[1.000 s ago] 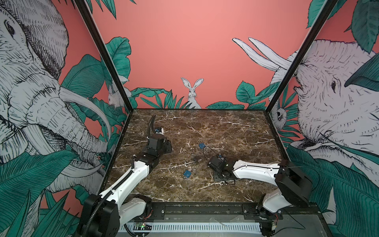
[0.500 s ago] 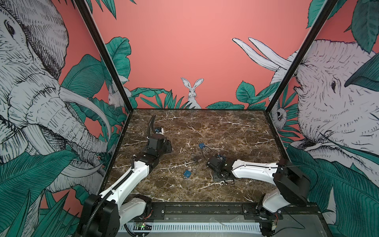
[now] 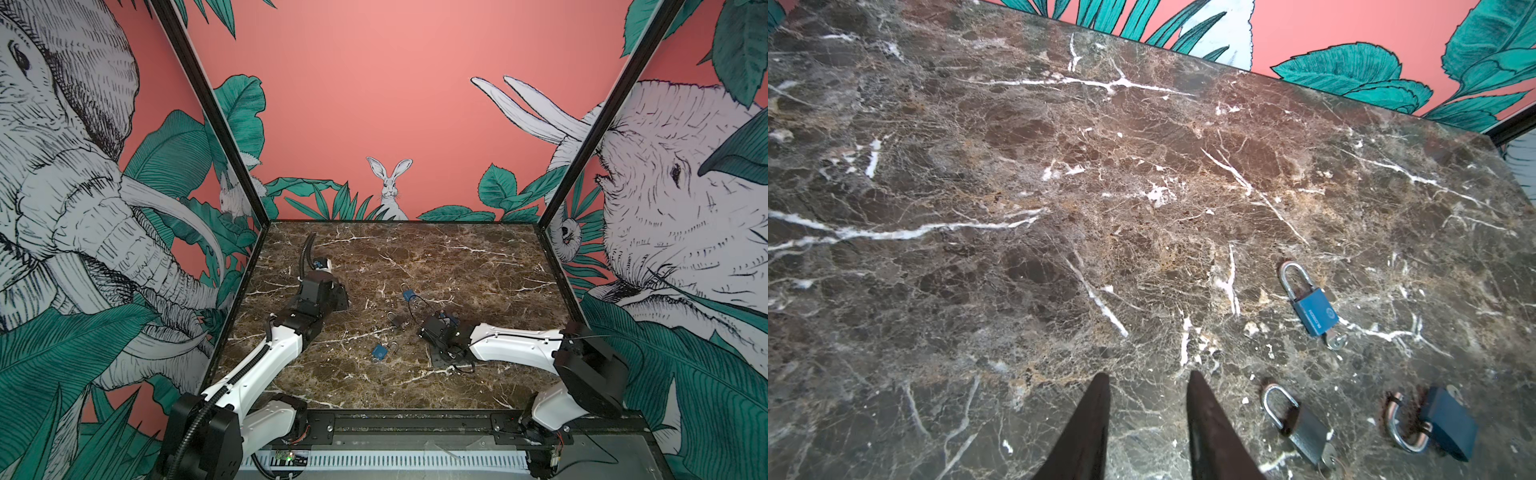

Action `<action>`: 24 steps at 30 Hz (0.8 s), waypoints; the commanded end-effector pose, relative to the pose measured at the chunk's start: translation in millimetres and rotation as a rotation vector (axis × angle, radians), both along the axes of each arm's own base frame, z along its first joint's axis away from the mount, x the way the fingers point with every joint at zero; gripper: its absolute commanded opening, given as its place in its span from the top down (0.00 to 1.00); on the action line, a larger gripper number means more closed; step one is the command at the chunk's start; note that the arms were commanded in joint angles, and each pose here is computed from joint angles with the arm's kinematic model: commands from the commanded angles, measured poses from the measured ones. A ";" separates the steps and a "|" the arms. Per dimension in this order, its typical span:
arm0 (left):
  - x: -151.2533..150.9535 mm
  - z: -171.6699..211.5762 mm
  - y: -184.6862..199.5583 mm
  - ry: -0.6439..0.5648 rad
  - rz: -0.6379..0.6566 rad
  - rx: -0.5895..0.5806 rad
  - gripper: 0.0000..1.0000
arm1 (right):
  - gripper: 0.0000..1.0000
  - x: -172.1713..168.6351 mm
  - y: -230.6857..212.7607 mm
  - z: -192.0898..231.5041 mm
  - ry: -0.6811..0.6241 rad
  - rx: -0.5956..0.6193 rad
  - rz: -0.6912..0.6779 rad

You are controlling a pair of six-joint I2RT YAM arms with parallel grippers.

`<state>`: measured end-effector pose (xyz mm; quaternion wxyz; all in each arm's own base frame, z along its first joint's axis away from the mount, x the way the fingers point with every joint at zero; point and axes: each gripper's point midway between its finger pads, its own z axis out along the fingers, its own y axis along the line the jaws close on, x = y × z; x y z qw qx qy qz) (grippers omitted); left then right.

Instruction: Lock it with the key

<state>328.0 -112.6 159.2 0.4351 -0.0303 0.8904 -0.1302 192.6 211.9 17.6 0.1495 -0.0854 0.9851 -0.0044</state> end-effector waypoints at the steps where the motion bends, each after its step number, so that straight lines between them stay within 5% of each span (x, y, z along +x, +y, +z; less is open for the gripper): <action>1: -5.7 1.8 -5.4 0.047 -0.047 0.021 0.68 | 0.79 6.1 -1.7 7.6 -0.032 -0.021 0.047; 11: -44.7 8.6 -39.4 0.171 -0.267 0.058 0.72 | 0.81 23.5 15.6 82.7 -0.193 0.044 0.247; 24: -85.1 20.7 -139.1 0.285 -0.577 -0.195 0.74 | 0.80 21.5 57.6 137.5 -0.311 0.240 0.463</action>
